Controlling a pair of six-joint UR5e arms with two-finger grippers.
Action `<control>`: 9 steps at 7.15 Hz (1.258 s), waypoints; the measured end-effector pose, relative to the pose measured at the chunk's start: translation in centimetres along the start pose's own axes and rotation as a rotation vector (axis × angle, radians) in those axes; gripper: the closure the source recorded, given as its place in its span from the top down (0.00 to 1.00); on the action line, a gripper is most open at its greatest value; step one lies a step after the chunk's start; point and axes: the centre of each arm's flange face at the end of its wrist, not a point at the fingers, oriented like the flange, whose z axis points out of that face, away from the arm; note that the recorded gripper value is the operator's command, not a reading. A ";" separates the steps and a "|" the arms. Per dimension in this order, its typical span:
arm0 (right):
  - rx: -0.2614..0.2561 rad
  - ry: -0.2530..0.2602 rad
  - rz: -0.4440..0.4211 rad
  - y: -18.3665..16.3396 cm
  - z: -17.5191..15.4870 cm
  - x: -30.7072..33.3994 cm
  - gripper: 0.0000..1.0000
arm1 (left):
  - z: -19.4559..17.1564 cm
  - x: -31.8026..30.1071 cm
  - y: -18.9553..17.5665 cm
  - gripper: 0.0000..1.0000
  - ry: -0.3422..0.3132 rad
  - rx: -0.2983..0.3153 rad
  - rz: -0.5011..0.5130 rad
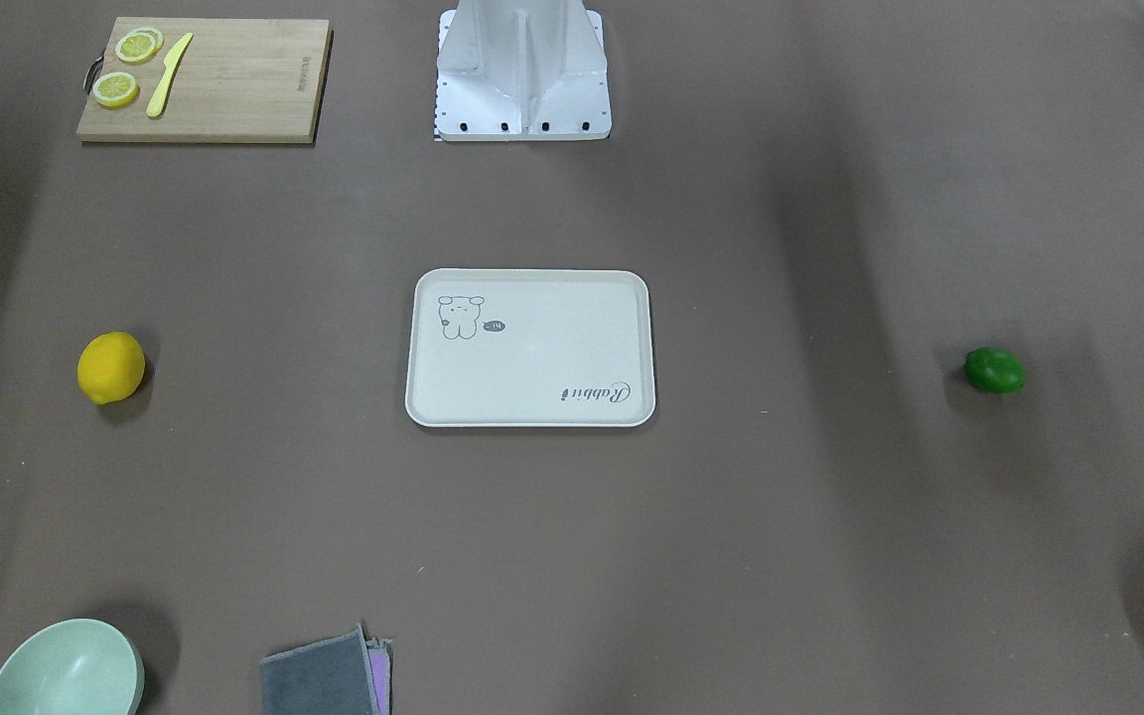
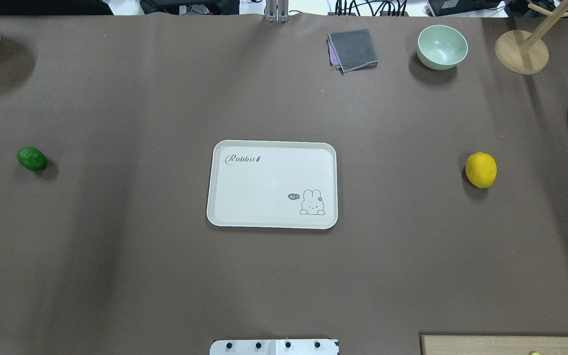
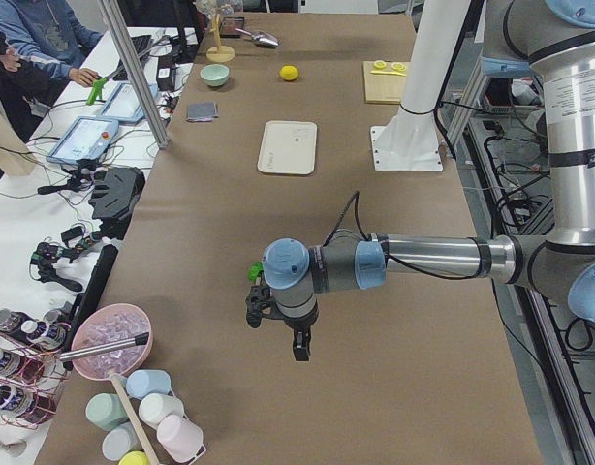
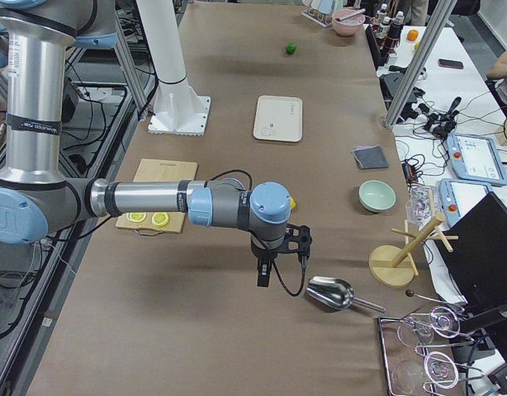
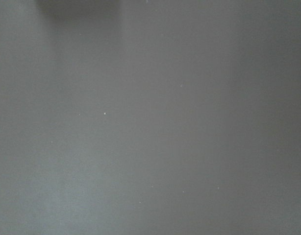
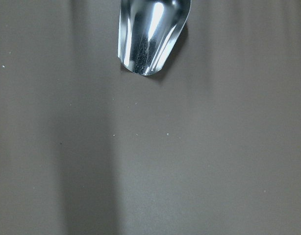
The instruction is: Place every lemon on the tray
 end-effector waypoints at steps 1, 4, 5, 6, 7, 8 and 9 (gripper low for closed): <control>0.000 0.000 0.000 0.0 0.0 0.0 0.99 | -0.3 0.3 -0.2 0.98 0.001 0.008 0.002; -0.001 -0.001 0.005 0.1 -0.2 0.0 0.99 | -1.1 1.0 -0.5 0.98 0.000 0.028 0.015; -0.003 -0.001 0.007 0.1 -0.1 0.1 0.99 | -1.6 1.5 -0.8 0.98 -0.001 0.039 0.027; -0.003 -0.001 0.009 0.2 -0.1 0.1 0.99 | -2.2 2.2 -1.4 0.98 -0.003 0.050 0.024; -0.004 -0.002 0.011 0.2 -0.1 0.2 0.99 | -2.4 3.6 -2.9 0.98 -0.004 0.057 0.000; -0.004 -0.002 0.012 0.2 -0.2 0.1 0.99 | -2.2 6.3 -5.0 0.98 -0.004 0.053 -0.016; -0.004 -0.002 0.013 0.2 -0.2 0.1 0.99 | -1.4 9.1 -6.6 0.98 -0.002 0.043 -0.028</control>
